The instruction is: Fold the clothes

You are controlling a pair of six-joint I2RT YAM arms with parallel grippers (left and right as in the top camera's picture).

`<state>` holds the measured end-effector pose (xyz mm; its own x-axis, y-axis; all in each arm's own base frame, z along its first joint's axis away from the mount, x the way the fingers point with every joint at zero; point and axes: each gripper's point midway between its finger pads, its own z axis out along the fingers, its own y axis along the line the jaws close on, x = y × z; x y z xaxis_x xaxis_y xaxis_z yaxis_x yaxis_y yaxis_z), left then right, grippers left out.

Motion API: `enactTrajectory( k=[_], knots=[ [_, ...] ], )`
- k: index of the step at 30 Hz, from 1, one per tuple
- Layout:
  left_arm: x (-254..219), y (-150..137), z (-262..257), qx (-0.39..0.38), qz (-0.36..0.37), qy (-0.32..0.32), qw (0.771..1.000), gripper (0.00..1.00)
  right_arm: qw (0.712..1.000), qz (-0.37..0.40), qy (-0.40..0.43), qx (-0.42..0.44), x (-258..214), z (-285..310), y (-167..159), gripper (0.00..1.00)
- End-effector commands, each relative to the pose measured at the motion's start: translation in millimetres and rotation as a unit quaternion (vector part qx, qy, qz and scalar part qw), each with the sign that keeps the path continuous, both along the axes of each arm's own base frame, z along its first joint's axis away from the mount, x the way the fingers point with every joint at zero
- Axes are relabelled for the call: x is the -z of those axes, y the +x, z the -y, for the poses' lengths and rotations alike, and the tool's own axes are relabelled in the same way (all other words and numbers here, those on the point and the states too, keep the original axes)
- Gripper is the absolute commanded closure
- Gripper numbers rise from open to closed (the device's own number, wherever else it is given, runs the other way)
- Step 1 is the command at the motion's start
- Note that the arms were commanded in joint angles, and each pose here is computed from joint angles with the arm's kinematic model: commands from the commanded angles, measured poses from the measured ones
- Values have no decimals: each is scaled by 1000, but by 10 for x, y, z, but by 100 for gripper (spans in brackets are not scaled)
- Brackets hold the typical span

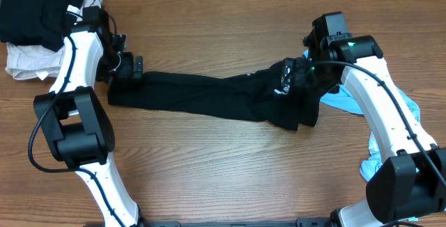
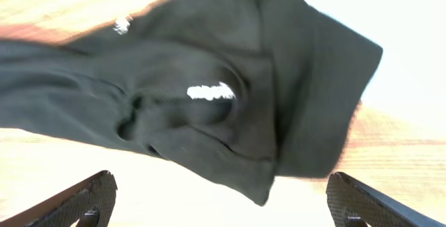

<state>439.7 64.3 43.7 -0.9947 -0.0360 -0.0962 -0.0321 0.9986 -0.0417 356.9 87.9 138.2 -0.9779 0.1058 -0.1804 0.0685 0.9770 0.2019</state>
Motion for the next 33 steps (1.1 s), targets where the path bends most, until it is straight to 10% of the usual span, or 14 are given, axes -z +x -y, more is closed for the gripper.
enactTrajectory(
  k=[1, 10, 15, 24, 33],
  knots=[
    [160, 49, 24, 37, -5, -20, 999, 0, 1000, 11, -23, 1, -84, 75, 13, 0],
    [467, -173, 69, 36, -71, -34, 996, 17, 1000, 5, -24, 2, -77, 82, -16, 0],
    [452, -215, 78, 32, -79, -36, 996, 93, 1000, 4, -23, 6, -77, 86, -16, 3],
    [-112, -249, -412, -55, -99, 40, 993, 96, 1000, 3, -17, 8, -71, 65, -18, 4],
    [-717, 5, 81, -11, -39, -62, 997, 96, 1000, 6, -17, 8, -74, 62, 0, 4]
  ],
)
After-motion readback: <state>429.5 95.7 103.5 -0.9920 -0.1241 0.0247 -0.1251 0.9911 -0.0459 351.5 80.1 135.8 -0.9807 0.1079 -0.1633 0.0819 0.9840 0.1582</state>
